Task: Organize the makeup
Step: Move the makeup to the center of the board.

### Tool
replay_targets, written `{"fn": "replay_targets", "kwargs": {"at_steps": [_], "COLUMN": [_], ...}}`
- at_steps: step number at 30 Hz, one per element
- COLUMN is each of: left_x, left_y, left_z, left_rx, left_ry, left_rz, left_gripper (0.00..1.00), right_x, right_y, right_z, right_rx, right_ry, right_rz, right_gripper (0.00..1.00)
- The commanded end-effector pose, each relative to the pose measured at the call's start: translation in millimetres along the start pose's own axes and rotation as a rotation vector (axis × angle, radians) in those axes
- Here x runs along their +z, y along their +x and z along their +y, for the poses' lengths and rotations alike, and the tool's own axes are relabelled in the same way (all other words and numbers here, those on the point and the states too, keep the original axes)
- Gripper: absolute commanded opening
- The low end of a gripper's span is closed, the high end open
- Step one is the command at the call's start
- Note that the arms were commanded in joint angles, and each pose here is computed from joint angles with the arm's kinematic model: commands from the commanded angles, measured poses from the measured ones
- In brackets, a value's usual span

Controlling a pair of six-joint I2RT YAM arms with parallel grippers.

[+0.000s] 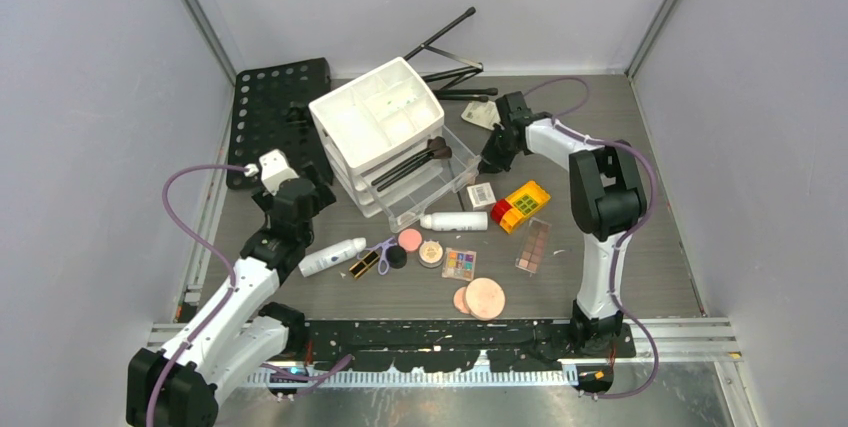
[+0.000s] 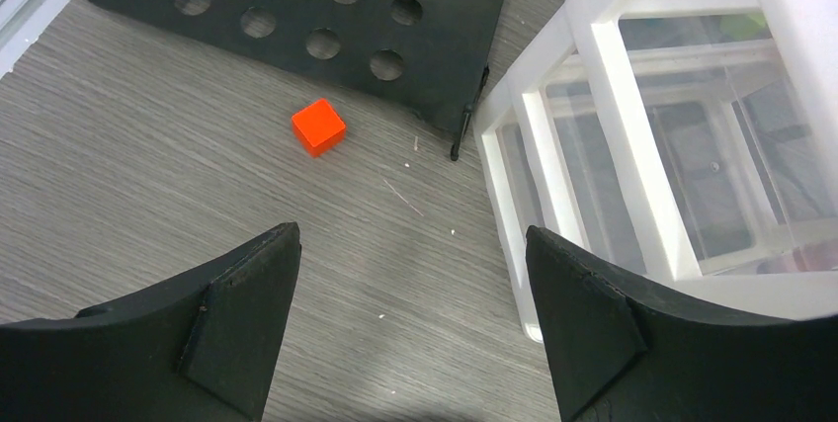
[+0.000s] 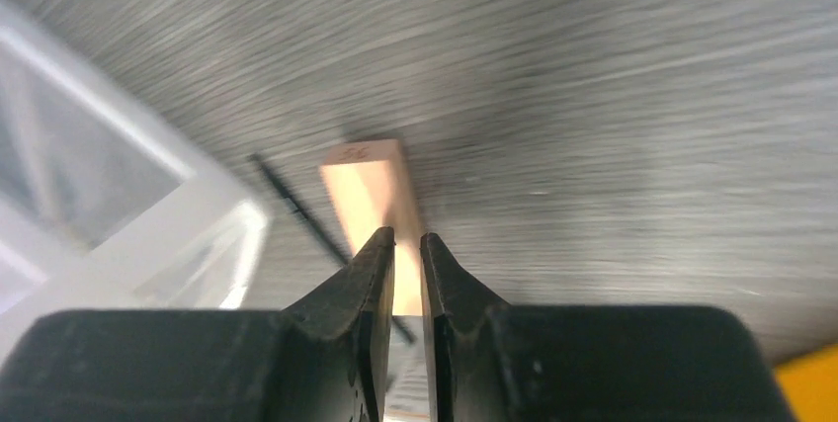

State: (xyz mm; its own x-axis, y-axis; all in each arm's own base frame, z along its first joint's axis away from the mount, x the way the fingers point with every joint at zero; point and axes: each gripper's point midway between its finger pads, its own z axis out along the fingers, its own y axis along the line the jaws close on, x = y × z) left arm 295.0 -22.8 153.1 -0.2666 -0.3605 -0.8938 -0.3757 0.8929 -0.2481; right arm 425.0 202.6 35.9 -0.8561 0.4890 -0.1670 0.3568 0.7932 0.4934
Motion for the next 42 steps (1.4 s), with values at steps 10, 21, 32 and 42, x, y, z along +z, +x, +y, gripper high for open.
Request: {"fn": "replay_targets", "kwargs": {"at_steps": [10, 21, 32, 42], "left_x": [1, 1, 2, 2], "left_y": [-15, -15, -14, -14], "left_z": [-5, -5, -6, -7], "left_rx": [-0.026, -0.024, -0.024, -0.024], "left_ry": [0.011, 0.010, 0.014, 0.016], "left_rz": [-0.052, -0.050, -0.048, -0.045], "left_gripper": [0.86, 0.86, 0.86, 0.86], "right_x": [-36, -10, 19, 19], "right_y": [-22, 9, 40, 10], "right_z": [43, 76, 76, -6], "right_rx": [-0.050, -0.079, -0.076, -0.151], "right_ry": [-0.209, -0.336, -0.332, 0.164], "right_rz": [-0.138, 0.019, 0.129, -0.052], "right_gripper": [0.22, 0.22, 0.22, 0.22]}}
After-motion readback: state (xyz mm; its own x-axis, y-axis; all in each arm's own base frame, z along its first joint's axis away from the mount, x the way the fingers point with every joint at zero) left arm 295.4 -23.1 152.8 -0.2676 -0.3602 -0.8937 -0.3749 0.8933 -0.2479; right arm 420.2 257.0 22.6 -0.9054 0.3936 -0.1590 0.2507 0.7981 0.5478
